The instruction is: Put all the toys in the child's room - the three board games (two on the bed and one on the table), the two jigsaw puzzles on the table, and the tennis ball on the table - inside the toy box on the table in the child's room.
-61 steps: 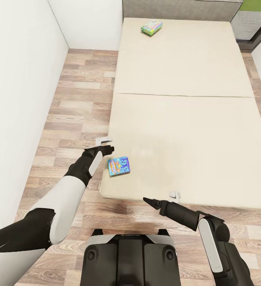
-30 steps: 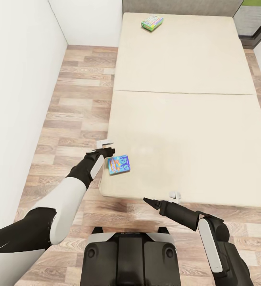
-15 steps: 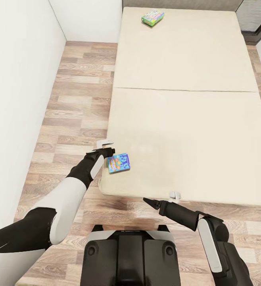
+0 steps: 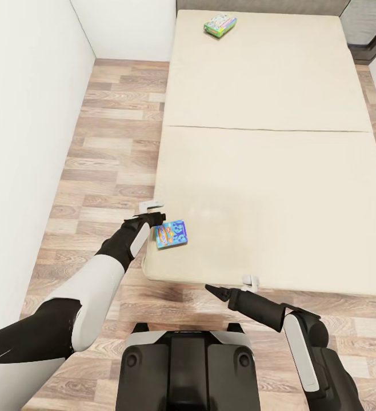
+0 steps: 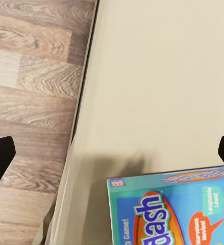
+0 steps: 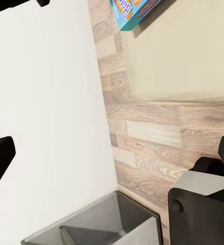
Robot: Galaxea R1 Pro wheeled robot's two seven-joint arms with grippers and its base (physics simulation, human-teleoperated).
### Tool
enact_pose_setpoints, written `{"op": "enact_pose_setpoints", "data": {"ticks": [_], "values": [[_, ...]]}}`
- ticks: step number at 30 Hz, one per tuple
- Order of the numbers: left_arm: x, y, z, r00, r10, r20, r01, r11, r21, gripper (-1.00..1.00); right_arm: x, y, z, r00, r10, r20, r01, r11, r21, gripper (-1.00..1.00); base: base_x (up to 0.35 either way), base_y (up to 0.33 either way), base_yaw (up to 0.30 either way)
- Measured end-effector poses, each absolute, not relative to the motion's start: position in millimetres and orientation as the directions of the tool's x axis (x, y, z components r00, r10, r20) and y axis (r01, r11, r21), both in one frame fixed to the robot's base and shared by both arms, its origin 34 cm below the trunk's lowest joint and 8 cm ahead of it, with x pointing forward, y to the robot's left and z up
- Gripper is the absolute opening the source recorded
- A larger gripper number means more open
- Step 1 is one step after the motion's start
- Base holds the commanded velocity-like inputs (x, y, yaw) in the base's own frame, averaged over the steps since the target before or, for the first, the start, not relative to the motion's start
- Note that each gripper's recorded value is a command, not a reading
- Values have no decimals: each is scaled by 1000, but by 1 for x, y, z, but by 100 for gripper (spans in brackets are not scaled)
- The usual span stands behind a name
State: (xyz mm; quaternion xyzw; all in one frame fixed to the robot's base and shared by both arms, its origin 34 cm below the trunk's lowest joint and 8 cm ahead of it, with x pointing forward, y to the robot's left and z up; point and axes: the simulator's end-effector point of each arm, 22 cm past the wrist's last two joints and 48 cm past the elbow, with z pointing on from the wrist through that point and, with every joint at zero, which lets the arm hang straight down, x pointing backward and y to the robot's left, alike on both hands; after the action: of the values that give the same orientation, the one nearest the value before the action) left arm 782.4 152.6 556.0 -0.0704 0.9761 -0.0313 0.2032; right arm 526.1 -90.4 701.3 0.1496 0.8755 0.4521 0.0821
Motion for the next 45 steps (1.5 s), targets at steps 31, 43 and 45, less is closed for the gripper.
{"op": "enact_pose_setpoints", "data": {"ticks": [31,43,45], "values": [[771,153,535,-912,-155,-381,-131,987,-88,100,516,-90,688,-942,336,24,215,544,811,100,0,0,0],[761,153,524,-916,-154,-369,-132,988,-85,100,512,-89,684,-941,336,35,223,543,809,100,0,0,0],[760,153,524,-917,-154,-369,-132,988,-84,100,512,-89,683,-941,336,35,224,543,809,100,0,0,0]]}}
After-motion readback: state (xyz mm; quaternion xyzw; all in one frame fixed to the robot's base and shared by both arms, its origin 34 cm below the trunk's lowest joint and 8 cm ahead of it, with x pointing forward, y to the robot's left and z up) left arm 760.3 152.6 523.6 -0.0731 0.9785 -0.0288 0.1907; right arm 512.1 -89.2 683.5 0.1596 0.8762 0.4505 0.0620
